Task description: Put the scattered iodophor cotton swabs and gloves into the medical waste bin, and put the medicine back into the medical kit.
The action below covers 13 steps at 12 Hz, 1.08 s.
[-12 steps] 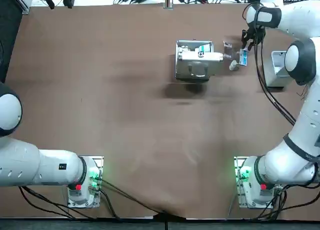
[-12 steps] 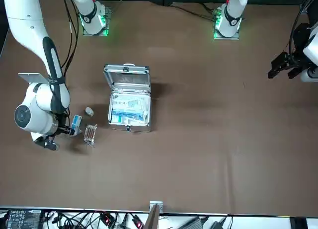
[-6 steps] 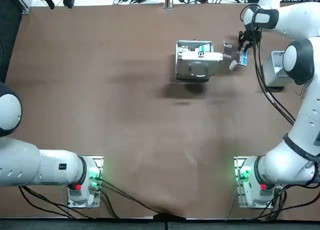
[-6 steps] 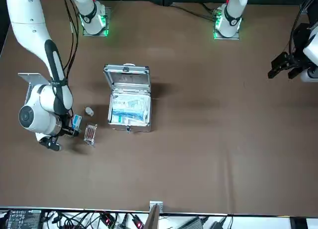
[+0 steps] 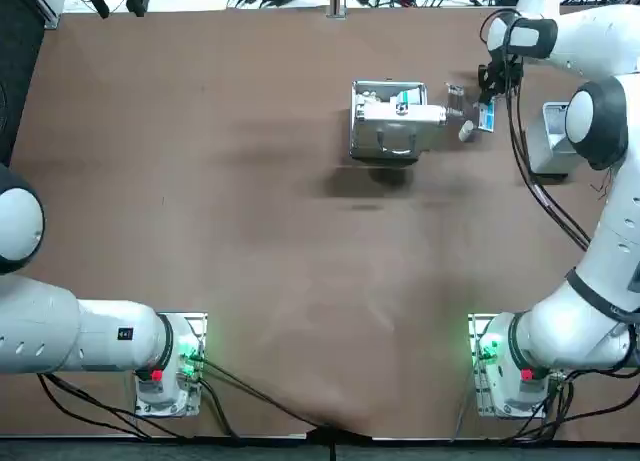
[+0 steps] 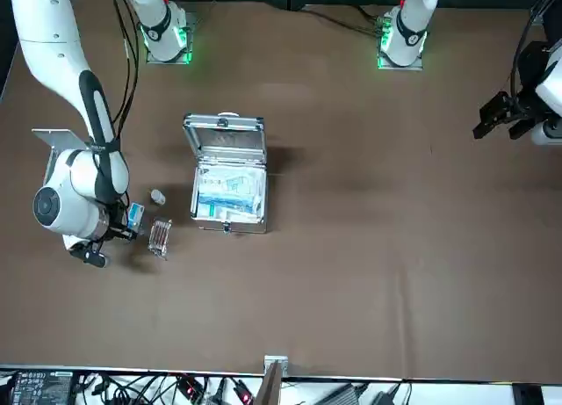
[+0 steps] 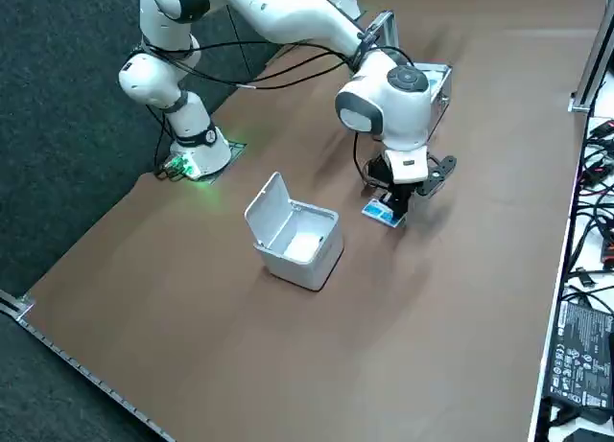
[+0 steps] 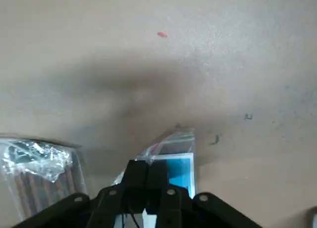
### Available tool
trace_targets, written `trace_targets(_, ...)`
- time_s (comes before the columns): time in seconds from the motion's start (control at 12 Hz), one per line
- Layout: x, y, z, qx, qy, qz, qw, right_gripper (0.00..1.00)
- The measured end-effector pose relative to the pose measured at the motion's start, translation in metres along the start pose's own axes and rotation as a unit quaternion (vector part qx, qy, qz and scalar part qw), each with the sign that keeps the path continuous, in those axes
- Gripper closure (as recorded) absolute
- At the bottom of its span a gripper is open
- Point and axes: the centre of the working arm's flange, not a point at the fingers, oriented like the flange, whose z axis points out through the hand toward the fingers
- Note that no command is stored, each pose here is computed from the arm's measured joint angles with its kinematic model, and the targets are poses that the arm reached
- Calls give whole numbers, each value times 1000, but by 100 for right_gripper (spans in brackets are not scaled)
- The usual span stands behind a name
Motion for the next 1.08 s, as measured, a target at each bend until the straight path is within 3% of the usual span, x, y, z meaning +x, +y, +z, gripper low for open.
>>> trace_targets(0.42, 1, -4, -39, 6, 2, -2, 1000, 99)
trace_targets(0.83, -10, 1, -138, 15, 2, -2, 1000, 99)
trace_targets(0.92, -18, 20, -177, 3, -7, 3, 1000, 99)
trace_targets(1.08, -26, 52, -204, -23, -18, 7, 1000, 99)
